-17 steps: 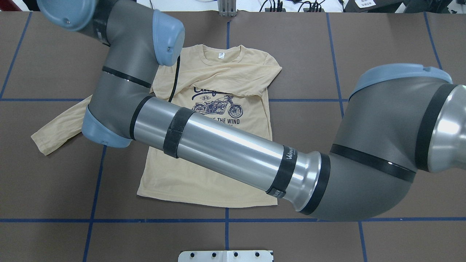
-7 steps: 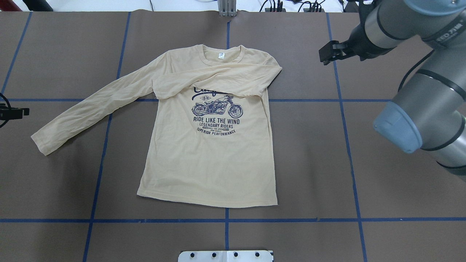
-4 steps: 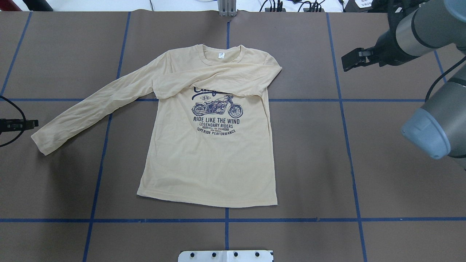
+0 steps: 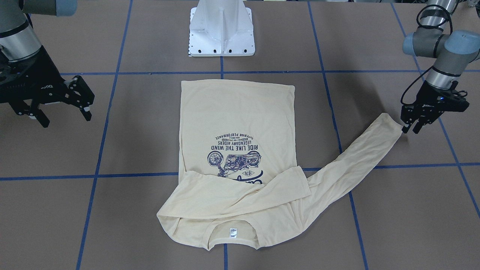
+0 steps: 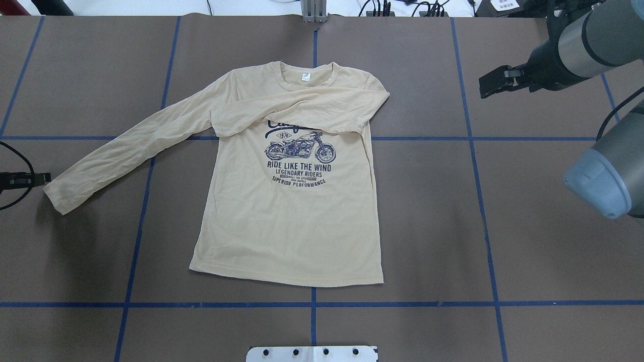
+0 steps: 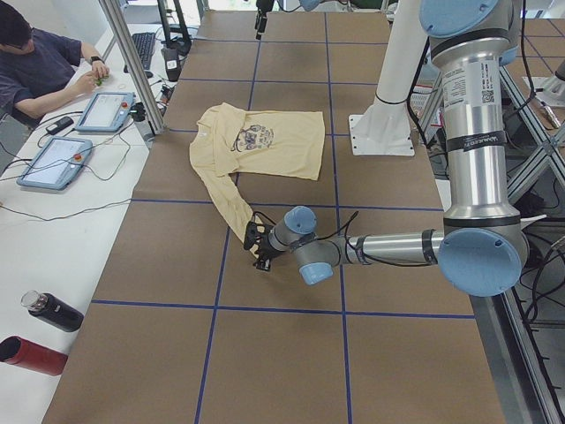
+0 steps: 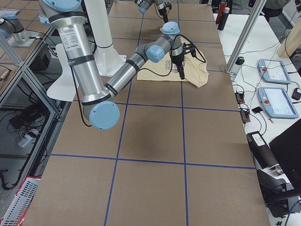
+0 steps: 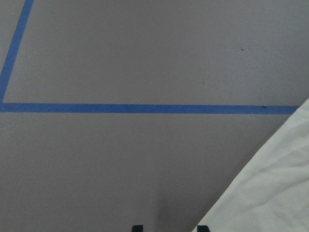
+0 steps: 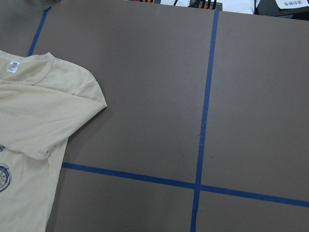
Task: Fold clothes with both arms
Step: 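Release the sleeve and withdraw the right gripper away from the shirt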
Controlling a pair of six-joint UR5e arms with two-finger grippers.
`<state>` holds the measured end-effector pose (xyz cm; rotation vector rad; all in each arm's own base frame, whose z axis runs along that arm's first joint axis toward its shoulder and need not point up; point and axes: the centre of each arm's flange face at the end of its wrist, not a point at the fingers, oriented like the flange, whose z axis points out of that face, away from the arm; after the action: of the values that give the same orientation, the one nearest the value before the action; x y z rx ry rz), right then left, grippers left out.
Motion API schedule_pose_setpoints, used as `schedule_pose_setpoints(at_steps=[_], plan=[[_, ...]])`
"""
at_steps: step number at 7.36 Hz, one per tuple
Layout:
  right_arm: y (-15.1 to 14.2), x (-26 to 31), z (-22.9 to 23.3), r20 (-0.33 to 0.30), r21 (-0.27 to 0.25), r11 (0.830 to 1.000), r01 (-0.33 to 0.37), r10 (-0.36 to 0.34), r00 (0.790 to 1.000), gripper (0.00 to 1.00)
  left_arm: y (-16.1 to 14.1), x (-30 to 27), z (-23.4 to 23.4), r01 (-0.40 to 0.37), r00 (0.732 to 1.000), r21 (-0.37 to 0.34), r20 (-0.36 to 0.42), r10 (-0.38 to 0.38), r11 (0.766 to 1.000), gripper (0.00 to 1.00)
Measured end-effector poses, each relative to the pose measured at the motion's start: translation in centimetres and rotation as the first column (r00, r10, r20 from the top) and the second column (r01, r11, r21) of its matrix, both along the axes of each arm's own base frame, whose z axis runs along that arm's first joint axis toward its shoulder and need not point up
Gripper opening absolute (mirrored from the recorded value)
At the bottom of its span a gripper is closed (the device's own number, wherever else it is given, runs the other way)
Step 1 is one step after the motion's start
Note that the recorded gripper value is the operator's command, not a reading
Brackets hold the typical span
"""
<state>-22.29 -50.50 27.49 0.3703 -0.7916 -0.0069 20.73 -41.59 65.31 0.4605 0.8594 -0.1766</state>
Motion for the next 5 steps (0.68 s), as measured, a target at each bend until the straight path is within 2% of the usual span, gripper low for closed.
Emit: schedule_pose_setpoints(at_steps=[5], plan=[[0.0, 0.0, 0.1, -0.002, -0.002, 1.000, -0.002, 0.002, 1.000, 1.00, 0.6, 1.4, -0.1, -0.031, 1.000, 0.002, -0.002, 0.031, 1.000, 0.45]])
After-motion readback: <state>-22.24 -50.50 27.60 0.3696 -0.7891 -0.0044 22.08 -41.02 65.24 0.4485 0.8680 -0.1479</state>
